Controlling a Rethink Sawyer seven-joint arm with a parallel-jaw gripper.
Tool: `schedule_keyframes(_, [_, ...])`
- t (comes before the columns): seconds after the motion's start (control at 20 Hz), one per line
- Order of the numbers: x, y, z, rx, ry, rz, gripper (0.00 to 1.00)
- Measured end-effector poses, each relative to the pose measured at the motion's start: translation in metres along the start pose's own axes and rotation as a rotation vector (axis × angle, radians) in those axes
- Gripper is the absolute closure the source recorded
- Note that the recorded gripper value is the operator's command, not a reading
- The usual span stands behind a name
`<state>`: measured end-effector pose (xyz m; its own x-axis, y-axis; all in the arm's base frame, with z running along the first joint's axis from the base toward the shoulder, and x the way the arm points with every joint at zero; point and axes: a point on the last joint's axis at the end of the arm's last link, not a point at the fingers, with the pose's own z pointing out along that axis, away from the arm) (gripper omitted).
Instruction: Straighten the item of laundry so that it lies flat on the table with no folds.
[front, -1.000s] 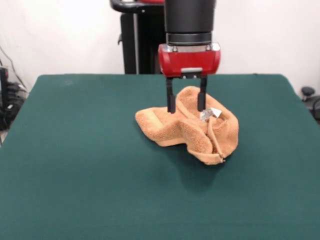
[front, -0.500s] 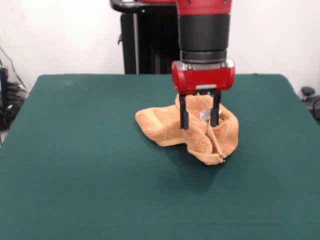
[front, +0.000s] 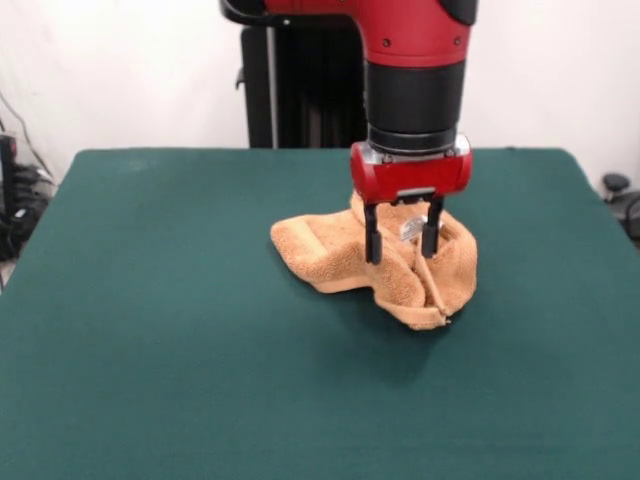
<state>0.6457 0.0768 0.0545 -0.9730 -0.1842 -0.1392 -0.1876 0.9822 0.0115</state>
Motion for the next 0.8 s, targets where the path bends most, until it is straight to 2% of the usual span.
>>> schedule_keyframes(0.5, [-0.006,-0.005,0.003,0.01,-0.001,-0.006,0.0])
schedule_keyframes(0.8, [-0.01,-0.005,0.014,0.015,0.0,-0.009,0.0])
